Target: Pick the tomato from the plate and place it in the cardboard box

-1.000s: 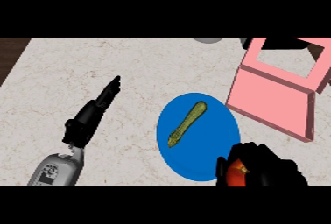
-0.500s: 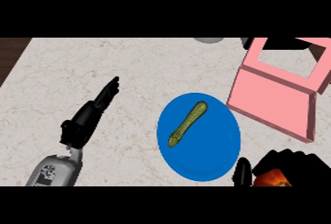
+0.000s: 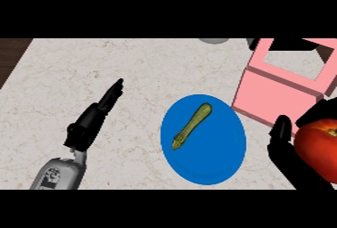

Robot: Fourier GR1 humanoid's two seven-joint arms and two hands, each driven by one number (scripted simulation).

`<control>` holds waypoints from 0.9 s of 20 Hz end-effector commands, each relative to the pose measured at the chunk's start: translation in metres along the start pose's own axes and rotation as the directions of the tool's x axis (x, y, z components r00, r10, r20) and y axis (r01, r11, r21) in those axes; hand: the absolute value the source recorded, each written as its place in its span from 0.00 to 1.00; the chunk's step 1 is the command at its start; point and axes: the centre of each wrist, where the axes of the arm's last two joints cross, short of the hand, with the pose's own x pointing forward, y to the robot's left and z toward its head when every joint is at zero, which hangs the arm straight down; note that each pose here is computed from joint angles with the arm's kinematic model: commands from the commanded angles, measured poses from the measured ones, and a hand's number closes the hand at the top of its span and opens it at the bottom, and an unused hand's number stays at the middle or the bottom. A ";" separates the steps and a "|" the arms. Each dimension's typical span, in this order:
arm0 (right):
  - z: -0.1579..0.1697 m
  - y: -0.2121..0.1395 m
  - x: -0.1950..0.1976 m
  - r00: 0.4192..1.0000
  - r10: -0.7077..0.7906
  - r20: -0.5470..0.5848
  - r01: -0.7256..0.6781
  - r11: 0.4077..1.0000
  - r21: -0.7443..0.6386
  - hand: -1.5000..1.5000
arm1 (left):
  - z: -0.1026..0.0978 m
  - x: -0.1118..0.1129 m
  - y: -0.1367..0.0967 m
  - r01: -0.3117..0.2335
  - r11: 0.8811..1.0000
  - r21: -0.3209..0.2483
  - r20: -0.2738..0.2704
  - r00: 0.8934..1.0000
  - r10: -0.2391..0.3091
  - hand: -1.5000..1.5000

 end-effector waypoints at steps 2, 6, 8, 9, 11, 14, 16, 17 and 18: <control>-0.039 -0.016 -0.014 0.999 -0.024 -0.041 0.025 1.000 0.014 1.00 | -0.010 -0.005 0.009 -0.009 1.000 -0.002 -0.003 1.000 0.009 0.50; -0.064 -0.010 -0.009 0.994 -0.059 -0.088 0.059 0.998 0.001 1.00 | 0.003 0.014 0.007 0.002 1.000 -0.006 -0.008 1.000 -0.002 0.50; -0.087 0.002 -0.041 0.993 -0.051 -0.106 0.049 0.999 -0.021 1.00 | -0.002 0.006 0.004 -0.007 1.000 -0.010 0.002 1.000 0.007 0.50; -0.111 0.016 -0.025 0.993 -0.005 -0.114 0.005 1.000 0.000 1.00 | -0.002 0.019 -0.014 -0.001 1.000 -0.012 0.007 1.000 0.001 0.50; -0.100 0.036 -0.025 0.992 0.056 -0.111 -0.057 0.998 -0.007 1.00 | -0.002 0.005 -0.011 -0.010 1.000 -0.013 -0.007 1.000 0.010 0.50; -0.113 0.044 -0.051 0.991 0.066 -0.116 -0.066 0.998 0.008 1.00 | 0.001 0.007 -0.006 -0.002 1.000 0.004 0.007 1.000 0.002 0.50; -0.142 0.045 -0.052 0.987 0.094 -0.130 -0.093 0.996 0.019 1.00 | 0.007 -0.004 -0.003 -0.014 1.000 -0.027 0.007 1.000 0.014 0.50; -0.137 0.055 -0.054 0.987 0.116 -0.111 -0.112 0.993 0.040 1.00 | -0.012 0.009 -0.012 0.002 1.000 -0.016 0.002 1.000 -0.002 0.50; -0.144 0.064 -0.074 0.985 0.127 -0.114 -0.123 0.991 0.043 1.00 | -0.001 -0.005 0.008 -0.011 1.000 0.002 0.001 1.000 0.011 0.50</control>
